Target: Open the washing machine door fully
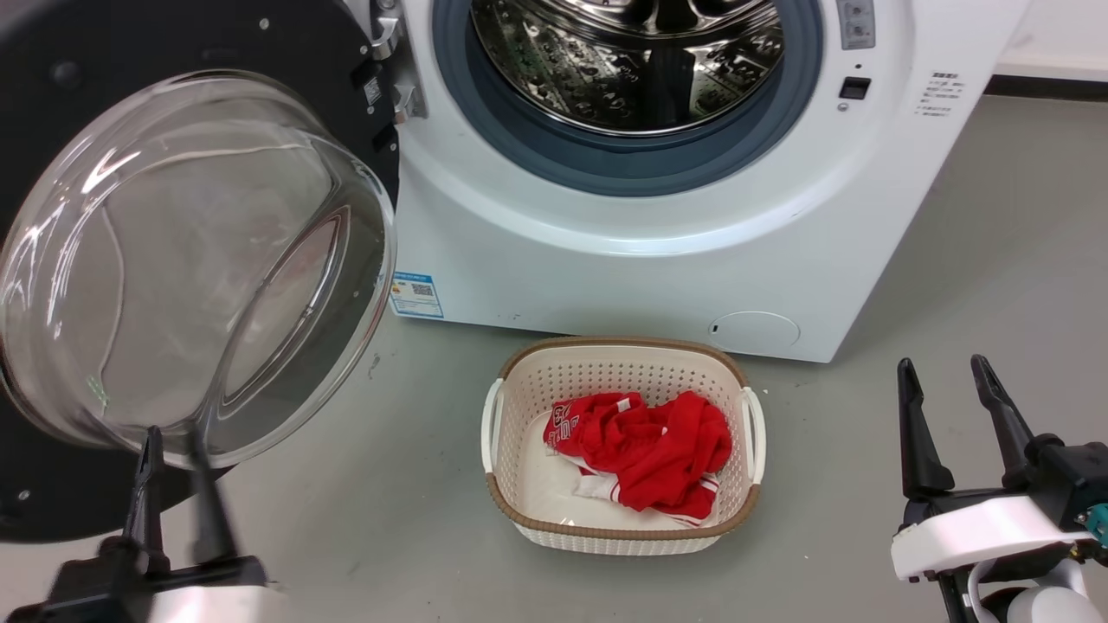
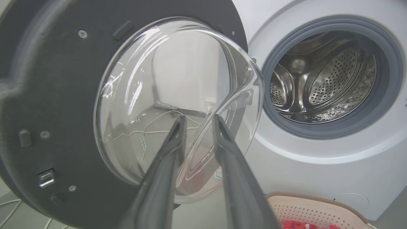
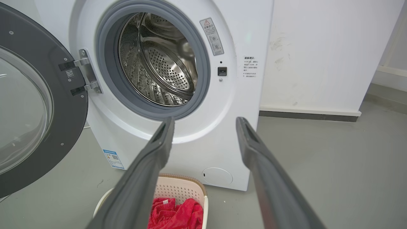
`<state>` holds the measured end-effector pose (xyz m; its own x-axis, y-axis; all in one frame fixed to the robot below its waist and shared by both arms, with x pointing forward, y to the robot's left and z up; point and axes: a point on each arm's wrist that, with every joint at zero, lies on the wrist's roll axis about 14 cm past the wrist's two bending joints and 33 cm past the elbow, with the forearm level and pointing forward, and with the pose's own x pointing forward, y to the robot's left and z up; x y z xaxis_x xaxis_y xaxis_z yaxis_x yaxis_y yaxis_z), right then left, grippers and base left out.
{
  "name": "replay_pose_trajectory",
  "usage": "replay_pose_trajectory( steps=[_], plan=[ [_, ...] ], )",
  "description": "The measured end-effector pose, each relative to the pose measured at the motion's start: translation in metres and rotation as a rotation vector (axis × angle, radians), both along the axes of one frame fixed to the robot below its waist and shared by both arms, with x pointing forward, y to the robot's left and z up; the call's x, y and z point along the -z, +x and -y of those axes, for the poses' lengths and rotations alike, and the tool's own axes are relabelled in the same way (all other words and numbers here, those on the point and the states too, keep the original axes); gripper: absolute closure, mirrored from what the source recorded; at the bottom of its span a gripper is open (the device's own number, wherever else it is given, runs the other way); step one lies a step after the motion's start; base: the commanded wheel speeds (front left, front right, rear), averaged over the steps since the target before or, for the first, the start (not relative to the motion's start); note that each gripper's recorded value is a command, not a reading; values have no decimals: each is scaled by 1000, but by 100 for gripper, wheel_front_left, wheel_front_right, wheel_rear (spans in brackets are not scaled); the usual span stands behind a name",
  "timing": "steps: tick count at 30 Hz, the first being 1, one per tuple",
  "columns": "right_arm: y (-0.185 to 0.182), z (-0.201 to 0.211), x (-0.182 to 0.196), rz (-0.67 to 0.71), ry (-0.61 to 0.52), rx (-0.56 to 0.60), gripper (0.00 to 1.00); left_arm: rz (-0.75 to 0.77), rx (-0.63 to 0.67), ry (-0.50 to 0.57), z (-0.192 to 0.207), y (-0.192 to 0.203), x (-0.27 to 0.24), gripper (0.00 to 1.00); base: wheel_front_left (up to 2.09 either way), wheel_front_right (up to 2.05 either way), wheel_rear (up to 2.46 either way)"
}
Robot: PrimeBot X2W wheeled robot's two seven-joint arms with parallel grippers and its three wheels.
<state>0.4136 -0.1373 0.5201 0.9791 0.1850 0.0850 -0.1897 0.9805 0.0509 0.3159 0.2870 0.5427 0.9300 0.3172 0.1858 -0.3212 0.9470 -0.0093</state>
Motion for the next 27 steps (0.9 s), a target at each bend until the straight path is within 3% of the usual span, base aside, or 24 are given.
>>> replay_pose_trajectory(
  steps=[11, 27],
  plan=[
    [-18, 22, -18, 48, -21, 62, 0, 51, 267, -21, 84, 41, -11, 0, 0, 0, 0],
    [-48, 54, -22, 48, -26, 155, 0, 11, 382, -21, 121, 67, 0, 0, 0, 0, 0]
  ],
)
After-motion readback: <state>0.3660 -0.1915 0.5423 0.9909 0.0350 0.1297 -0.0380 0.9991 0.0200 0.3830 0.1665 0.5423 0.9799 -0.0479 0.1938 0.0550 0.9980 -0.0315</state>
